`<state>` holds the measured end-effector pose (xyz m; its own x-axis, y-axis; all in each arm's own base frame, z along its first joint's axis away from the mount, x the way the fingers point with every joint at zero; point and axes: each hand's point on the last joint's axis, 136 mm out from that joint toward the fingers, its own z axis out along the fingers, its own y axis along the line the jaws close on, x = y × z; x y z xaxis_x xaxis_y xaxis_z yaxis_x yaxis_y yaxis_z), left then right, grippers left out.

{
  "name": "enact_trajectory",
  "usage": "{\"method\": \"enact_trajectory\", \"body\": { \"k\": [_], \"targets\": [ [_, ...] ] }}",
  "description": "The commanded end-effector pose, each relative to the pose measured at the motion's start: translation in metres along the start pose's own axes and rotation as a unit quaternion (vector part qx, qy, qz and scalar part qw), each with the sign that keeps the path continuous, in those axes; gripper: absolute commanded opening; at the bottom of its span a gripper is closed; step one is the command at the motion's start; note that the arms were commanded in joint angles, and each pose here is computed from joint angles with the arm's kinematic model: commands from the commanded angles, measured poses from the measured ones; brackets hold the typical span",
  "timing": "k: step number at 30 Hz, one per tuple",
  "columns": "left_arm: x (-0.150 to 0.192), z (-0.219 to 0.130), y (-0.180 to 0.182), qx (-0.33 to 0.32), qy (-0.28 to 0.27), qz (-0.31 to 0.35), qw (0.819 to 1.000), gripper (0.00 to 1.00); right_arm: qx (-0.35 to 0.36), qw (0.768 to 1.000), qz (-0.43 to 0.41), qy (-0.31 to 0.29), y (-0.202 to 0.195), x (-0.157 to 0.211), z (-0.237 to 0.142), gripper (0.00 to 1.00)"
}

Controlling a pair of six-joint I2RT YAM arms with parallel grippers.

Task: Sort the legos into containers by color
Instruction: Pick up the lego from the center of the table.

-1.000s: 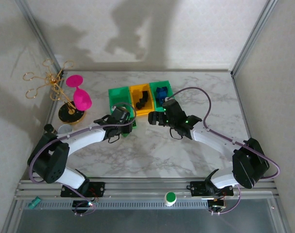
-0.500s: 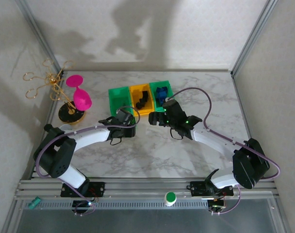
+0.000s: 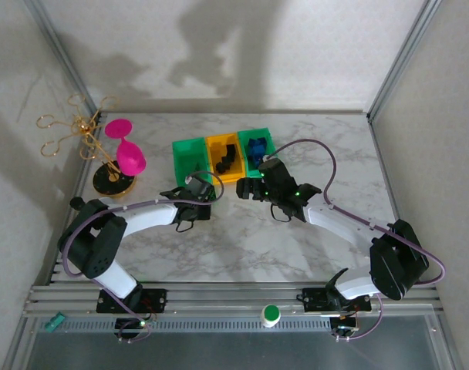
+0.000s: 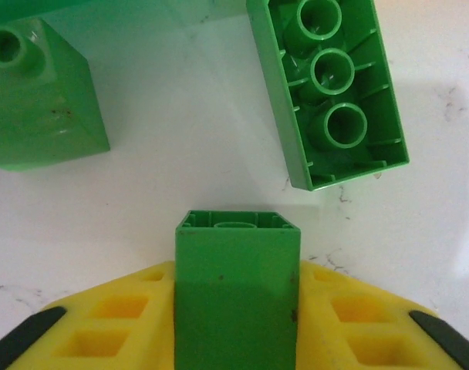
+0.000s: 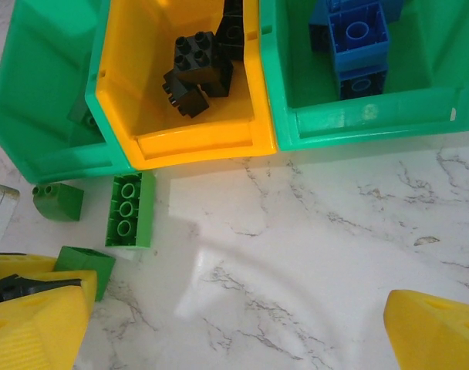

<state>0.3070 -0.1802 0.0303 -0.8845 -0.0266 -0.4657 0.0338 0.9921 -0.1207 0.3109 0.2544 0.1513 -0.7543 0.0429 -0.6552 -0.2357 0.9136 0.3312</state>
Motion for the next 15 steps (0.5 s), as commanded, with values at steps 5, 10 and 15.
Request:
{"method": "enact_trajectory", "body": {
  "k": [5, 10, 15],
  "targets": [
    [-0.036, -0.03, 0.002, -0.018, -0.059, -0.016, 0.998, 0.29, 0.011, 1.0, 0.008, -0.012, -0.006, -0.006, -0.003, 0.99],
    [-0.087, -0.055, 0.01, -0.027, -0.115, -0.051, 0.992, 0.28, 0.002, 1.0, 0.008, -0.014, -0.001, -0.01, -0.002, 0.99],
    [-0.128, -0.061, 0.022, -0.031, -0.151, -0.087, 0.984, 0.28, -0.019, 1.0, 0.008, -0.017, 0.006, -0.01, 0.001, 0.99]
  ]
}}
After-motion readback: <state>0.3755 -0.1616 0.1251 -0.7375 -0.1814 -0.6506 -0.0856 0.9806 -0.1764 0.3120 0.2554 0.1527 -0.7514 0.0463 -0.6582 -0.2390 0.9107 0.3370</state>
